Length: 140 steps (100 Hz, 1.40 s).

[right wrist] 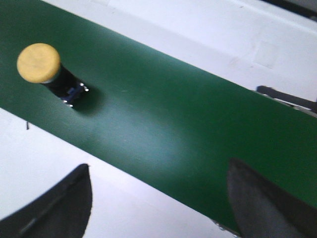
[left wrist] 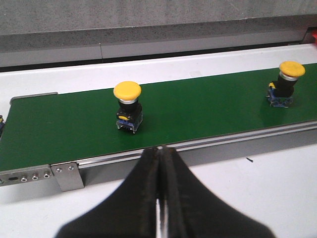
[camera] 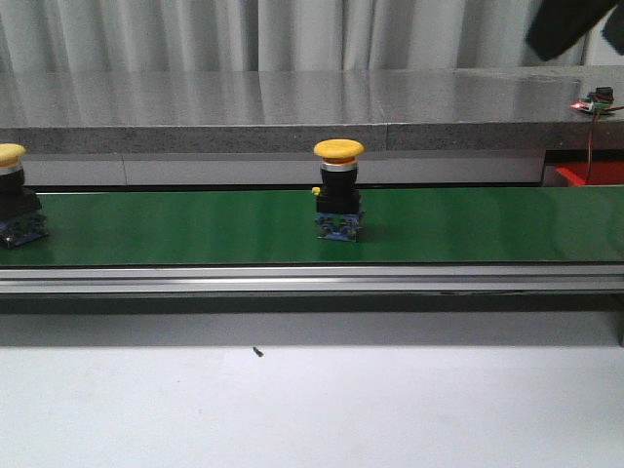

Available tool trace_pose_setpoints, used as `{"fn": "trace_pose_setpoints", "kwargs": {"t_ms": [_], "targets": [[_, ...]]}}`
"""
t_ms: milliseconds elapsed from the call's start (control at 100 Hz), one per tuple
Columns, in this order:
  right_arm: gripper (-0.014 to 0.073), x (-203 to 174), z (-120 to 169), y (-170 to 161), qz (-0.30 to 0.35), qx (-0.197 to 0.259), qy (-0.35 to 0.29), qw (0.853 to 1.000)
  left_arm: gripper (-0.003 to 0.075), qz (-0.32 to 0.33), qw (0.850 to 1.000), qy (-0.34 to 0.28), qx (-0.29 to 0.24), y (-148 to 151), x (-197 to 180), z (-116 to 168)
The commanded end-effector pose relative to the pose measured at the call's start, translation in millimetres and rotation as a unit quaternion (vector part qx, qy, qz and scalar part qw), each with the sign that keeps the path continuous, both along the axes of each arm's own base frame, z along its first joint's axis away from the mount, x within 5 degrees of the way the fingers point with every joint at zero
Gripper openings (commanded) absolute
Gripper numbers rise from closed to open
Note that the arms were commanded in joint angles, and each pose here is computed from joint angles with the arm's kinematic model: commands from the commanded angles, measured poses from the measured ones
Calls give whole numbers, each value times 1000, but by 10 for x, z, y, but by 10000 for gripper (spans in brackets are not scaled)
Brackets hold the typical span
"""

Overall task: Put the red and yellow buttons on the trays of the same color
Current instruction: 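Close the right gripper on the yellow button and lift it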

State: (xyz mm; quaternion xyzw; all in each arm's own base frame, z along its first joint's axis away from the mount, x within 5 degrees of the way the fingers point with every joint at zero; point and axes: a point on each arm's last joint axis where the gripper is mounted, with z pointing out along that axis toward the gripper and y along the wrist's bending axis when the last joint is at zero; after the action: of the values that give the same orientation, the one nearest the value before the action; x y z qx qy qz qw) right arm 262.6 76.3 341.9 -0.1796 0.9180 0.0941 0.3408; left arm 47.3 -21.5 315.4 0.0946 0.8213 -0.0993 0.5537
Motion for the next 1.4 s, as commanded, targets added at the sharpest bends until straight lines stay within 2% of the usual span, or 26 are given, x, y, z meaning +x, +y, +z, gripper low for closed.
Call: {"fn": "trace_pose_setpoints", "kwargs": {"t_ms": [0, 190, 440, 660, 900, 970, 1010, 1130, 1230, 1300, 1390], "targets": [[596, 126, 166, 117, 16, 16, -9, 1000, -20, 0, 999, -40, -16, -6, 18, 130], [596, 391, 123, 351, 54, 2, 54, 997, -20, 0, 999, -40, -16, -6, 18, 130], [596, 587, 12, 753, 94, -3, 87, 992, -20, 0, 999, -40, -16, -6, 18, 130], [596, 754, -164, 944, 59, 30, 118, 991, -20, 0, 999, -40, -16, -6, 18, 130], [592, 935, -387, 1010, 42, 34, 123, 991, -20, 0, 999, -40, -16, -6, 18, 130], [545, 963, -448, 1016, 41, 28, 128, 991, -20, 0, 999, -40, -16, -6, 18, 130], [487, 974, -469, 1011, 41, 23, 130, 990, -20, 0, 999, -40, -16, -6, 18, 130], [254, 987, -502, 996, 38, 15, 134, 990, -20, 0, 999, -40, -16, -6, 18, 130], [111, 986, -499, 993, 37, 15, 133, 990, -20, 0, 999, -40, -16, -6, 18, 130], [74, 973, -477, 987, 38, 14, 133, 990, -20, 0, 999, -40, -16, -6, 18, 130], [74, 940, -404, 949, 37, 12, 128, 991, -20, 0, 999, -40, -16, -6, 18, 130]]}}
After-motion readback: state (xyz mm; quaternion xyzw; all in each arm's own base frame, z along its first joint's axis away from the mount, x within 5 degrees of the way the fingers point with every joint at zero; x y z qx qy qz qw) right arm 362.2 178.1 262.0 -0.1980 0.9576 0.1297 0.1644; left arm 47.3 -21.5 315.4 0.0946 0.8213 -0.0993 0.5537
